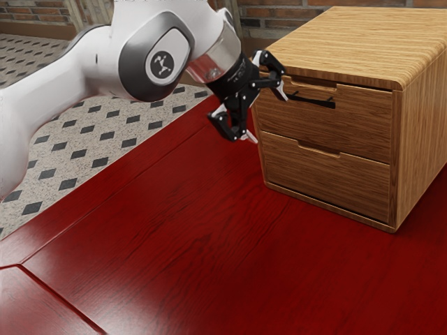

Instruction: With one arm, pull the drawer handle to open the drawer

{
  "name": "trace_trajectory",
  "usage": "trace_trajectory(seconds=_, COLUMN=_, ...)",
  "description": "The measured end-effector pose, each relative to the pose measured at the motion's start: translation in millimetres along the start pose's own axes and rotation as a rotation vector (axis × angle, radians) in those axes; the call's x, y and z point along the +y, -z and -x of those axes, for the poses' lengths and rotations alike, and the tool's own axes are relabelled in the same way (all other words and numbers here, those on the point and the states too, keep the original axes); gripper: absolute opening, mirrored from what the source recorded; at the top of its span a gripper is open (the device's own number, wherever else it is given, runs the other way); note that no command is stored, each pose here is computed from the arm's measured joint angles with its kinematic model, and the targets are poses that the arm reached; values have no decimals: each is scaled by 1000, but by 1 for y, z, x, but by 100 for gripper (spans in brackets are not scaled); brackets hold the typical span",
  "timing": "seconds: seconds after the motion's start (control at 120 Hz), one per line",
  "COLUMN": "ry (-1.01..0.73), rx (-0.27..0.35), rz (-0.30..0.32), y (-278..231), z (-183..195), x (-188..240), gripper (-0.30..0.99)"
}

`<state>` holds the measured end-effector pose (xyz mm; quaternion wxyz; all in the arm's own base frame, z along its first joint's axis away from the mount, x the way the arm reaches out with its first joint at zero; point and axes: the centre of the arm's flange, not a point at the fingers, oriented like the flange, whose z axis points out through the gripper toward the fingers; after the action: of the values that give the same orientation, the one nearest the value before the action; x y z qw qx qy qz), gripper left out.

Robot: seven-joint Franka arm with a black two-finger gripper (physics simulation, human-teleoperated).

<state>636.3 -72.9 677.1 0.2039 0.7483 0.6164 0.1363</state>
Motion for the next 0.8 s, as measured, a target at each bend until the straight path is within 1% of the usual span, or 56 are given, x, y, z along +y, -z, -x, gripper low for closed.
trace_trajectory(seconds=0.092, ry=35, rx=5, rz=-18, y=-19, z=-5, x=2, gripper=69)
trace_trajectory(seconds=0.167, ry=56, rx=6, rz=-20, y=-23, z=-4, x=3, gripper=69)
trace_trajectory(seconds=0.317, ry=81, rx=3, rz=3, y=-23, z=3, x=6, gripper=69)
trace_trajectory(seconds=0.467, ry=121, rx=14, rz=24, y=-21, z=-8, x=9, gripper=69)
trace_trajectory(seconds=0.65, ry=136, rx=19, rz=70, y=-20, z=-8, x=29, gripper=69)
trace_trajectory(seconds=0.8, ry=140, rx=27, rz=63, y=-32, z=-5, x=33, gripper=69)
